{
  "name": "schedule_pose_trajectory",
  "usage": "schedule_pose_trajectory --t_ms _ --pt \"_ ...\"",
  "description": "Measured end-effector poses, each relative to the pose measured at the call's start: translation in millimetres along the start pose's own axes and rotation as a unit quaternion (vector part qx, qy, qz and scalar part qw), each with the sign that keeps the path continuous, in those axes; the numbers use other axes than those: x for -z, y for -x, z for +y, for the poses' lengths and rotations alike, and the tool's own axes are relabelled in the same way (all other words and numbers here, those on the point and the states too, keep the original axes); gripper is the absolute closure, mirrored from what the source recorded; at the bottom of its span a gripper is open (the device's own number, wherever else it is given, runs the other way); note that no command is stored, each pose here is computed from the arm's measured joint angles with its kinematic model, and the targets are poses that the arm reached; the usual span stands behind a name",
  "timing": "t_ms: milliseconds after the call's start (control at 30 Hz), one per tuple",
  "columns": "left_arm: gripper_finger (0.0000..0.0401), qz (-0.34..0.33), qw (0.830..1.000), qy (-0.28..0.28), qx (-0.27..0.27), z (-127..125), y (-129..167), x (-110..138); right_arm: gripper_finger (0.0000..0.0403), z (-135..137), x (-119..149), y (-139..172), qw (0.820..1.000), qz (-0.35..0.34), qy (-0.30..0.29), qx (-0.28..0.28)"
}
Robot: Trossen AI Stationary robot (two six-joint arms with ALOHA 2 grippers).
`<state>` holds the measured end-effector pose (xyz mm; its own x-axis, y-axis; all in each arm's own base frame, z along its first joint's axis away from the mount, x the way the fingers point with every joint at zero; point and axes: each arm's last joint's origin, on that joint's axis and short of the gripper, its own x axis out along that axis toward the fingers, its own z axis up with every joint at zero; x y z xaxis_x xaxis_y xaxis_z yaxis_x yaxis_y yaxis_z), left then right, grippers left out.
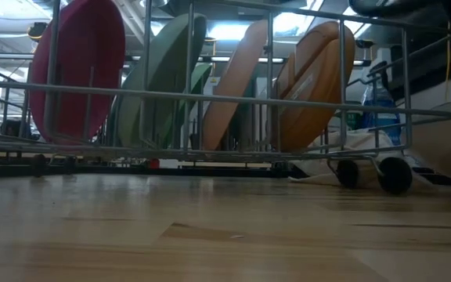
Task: Sort dishes
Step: Put the blue plate in the dish rack
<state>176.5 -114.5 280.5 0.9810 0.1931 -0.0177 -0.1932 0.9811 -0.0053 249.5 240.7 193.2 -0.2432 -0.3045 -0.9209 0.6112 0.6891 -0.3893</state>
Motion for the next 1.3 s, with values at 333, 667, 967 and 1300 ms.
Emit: schedule_pose_trajectory --t_ms 333,667,967,1300 --pt "0.0217 0.003 1.000 0.009 0.000 0 0 1 0.0385 2 2 16 0.998 0.047 0.011 -0.029" --pt "0.0217 0.009 1.000 0.012 0.000 0 0 2 0.0389 0 3 40 0.996 0.065 0.023 -0.058" --pt "0.0217 0.009 1.000 0.012 0.000 0 0 2 0.0390 -1 4 53 0.991 0.098 0.038 -0.081" --pt "0.0217 0.009 1.000 0.012 0.000 0 0 2 0.0390 -1 4 72 0.986 0.106 0.043 -0.120"
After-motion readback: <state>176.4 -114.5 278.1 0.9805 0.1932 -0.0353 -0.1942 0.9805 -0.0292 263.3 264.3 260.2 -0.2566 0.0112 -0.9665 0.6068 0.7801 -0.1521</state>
